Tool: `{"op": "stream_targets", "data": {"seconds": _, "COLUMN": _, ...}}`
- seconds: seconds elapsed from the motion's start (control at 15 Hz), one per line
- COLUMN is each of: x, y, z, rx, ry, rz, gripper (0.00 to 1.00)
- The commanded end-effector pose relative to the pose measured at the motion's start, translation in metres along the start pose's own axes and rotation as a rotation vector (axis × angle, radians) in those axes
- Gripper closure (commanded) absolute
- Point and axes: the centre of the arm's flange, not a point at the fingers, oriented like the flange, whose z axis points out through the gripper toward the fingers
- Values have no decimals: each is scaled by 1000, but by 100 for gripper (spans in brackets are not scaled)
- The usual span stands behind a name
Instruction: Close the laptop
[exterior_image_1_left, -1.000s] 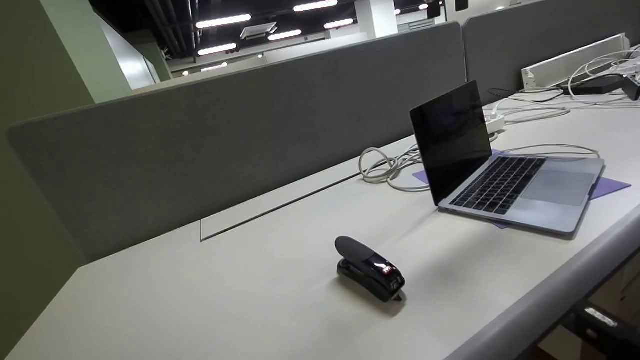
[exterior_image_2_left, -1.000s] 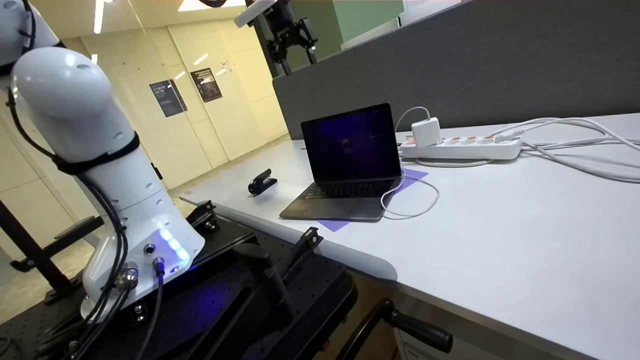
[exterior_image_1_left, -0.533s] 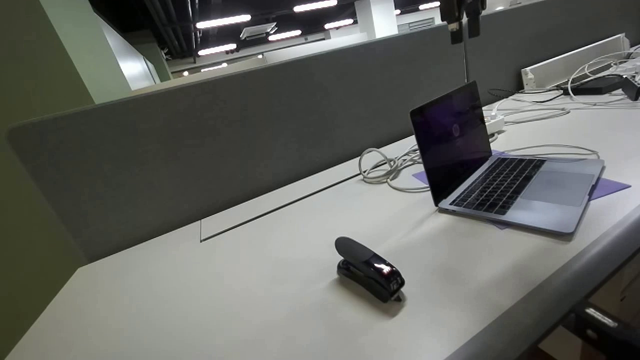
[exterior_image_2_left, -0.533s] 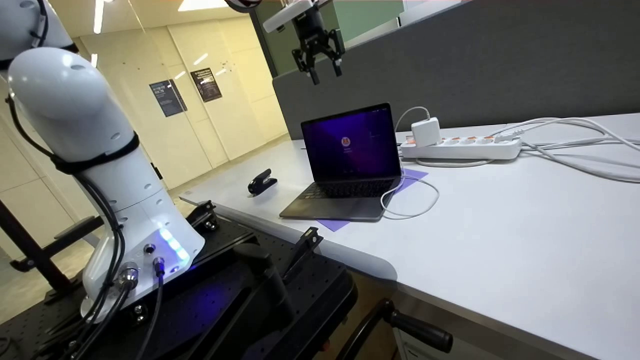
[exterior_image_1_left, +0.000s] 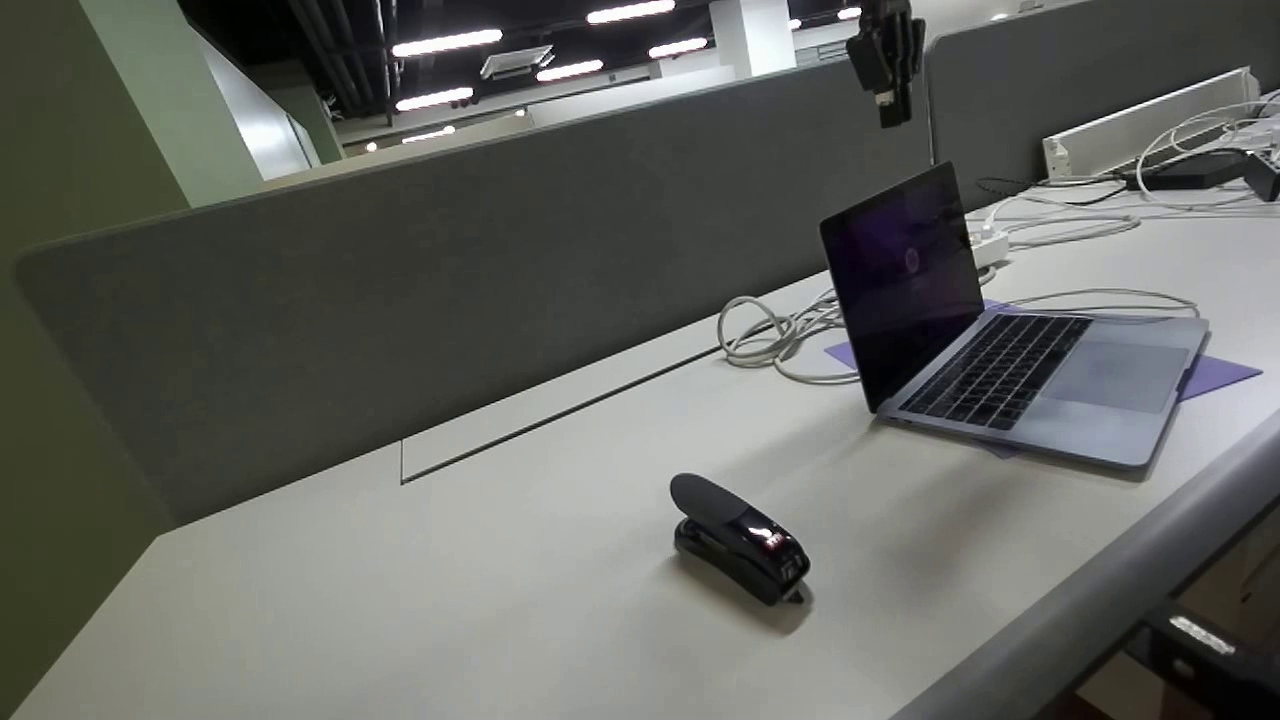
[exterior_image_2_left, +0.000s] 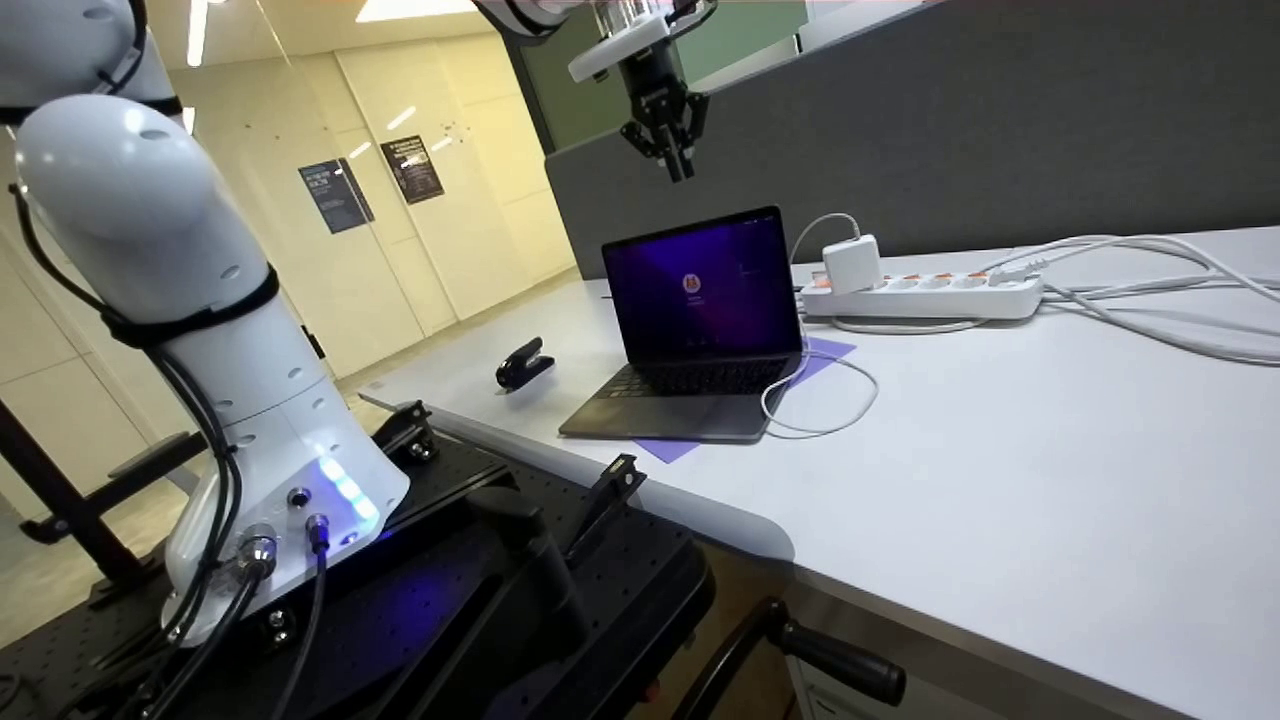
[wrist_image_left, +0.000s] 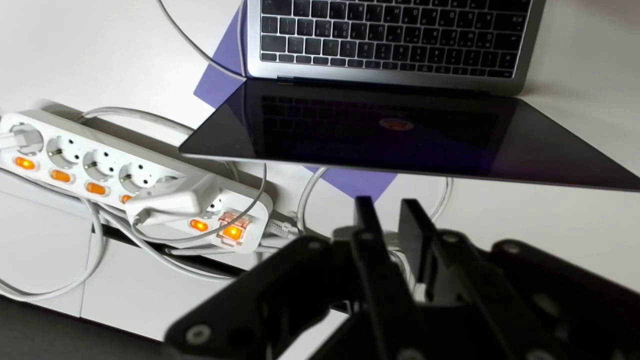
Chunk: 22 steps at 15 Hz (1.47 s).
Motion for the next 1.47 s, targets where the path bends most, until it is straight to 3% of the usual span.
{"op": "stream_targets", "data": {"seconds": 0.0, "x": 37, "y": 4, "z": 8, "rx": 8, "ry": -15, "rz": -33, "gripper": 100}}
{"op": "stream_targets", "data": {"seconds": 0.2, "x": 47, "y": 0, "z": 27, "rx": 25, "ry": -39, "rz": -45, "gripper": 100}}
{"op": "stream_targets", "data": {"seconds": 0.53, "x": 38, "y": -17, "z": 58, "rx": 74, "ry": -74, "rz": -37, "gripper": 100}}
{"op": "stream_targets", "data": {"seconds": 1.4, "x": 31, "y": -37, "z": 71, "rx": 66, "ry": -78, "rz": -50, "gripper": 100}}
